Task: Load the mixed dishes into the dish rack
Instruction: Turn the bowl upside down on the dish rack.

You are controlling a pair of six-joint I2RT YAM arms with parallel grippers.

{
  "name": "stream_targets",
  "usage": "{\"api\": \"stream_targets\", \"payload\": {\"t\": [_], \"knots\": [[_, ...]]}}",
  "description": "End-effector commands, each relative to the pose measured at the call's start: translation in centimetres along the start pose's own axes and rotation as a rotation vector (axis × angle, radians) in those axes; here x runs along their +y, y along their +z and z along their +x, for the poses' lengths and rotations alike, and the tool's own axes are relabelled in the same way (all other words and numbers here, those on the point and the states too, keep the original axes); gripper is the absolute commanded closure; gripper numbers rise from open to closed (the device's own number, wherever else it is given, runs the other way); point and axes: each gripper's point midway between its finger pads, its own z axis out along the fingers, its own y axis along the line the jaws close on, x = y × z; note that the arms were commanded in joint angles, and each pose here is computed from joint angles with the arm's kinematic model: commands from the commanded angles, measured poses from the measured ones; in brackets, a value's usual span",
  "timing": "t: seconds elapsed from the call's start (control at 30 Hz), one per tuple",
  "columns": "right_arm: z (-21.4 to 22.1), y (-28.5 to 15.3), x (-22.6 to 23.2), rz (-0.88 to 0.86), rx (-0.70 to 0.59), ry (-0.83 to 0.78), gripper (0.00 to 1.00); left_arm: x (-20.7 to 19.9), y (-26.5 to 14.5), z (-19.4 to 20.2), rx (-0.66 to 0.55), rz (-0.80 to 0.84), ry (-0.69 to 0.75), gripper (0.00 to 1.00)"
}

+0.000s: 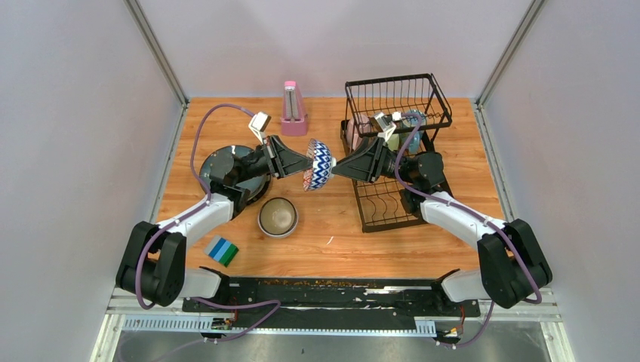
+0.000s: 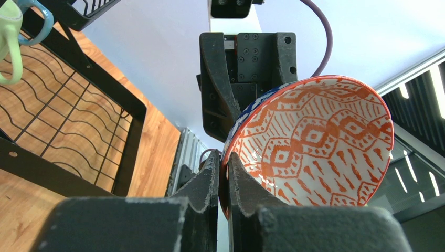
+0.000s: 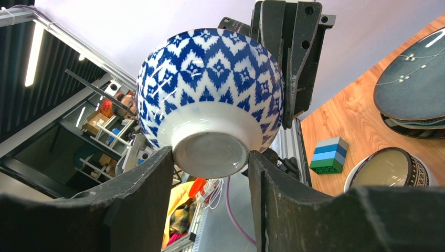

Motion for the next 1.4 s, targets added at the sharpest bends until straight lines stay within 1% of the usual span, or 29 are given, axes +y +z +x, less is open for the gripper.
{"api": "stream_targets", "payload": {"t": [0.0, 0.03, 0.13, 0.17, 0.23, 0.33, 0.37, 0.43, 0.6, 0.7, 0.87, 0.97, 1.07, 1.37], "knots": [[-1.0, 0.4, 1.6, -0.031, -0.034, -0.056, 0.70, -0.7, 0.1, -0.5, -0.021, 0.030, 0.051, 1.00], [-1.0, 0.4, 1.5, -0.027, -0.037, -0.053, 0.71, -0.6, 0.1, -0.5, -0.021, 0.029, 0.049, 0.99], [-1.1, 0.0, 1.3, -0.010, -0.057, -0.046, 0.73, -0.3, 0.2, -0.4, -0.019, 0.022, 0.039, 0.88], [-1.1, -0.1, 1.2, -0.005, -0.061, -0.044, 0.75, -0.2, 0.2, -0.4, -0.018, 0.020, 0.036, 0.86], [-1.2, -0.4, 1.0, 0.007, -0.072, -0.036, 0.76, 0.1, 0.2, -0.4, -0.018, 0.016, 0.031, 0.78], [-1.0, -0.7, 0.6, 0.025, -0.079, -0.021, 0.77, 0.4, 0.2, -0.3, -0.014, 0.011, 0.024, 0.72], [-1.0, -0.8, 0.5, 0.030, -0.080, -0.019, 0.77, 0.6, 0.2, -0.3, -0.013, 0.007, 0.019, 0.68], [-0.8, -1.0, 0.3, 0.039, -0.082, -0.012, 0.78, 0.8, 0.3, -0.3, -0.012, 0.003, 0.017, 0.64], [-0.4, -1.6, -0.5, 0.073, -0.093, 0.010, 0.79, 1.4, 0.3, -0.2, -0.007, -0.017, 0.007, 0.57], [-0.2, -2.0, -1.0, 0.090, -0.101, 0.027, 0.79, 2.0, 0.2, 0.0, -0.003, -0.044, 0.008, 0.50], [0.0, -2.6, -1.8, 0.122, -0.116, 0.049, 0.79, 3.3, 0.0, 0.4, 0.010, -0.113, -0.009, 0.46], [0.1, -3.1, -2.3, 0.144, -0.128, 0.059, 0.79, 4.0, -0.1, 0.5, 0.015, -0.151, -0.001, 0.42], [0.2, -3.6, -2.9, 0.167, -0.143, 0.075, 0.79, 4.9, -0.3, 0.8, 0.025, -0.192, -0.008, 0.40], [0.2, -6.1, -4.1, 0.244, -0.200, 0.106, 0.80, 6.1, -0.7, 1.2, 0.036, -0.243, -0.026, 0.38]]}}
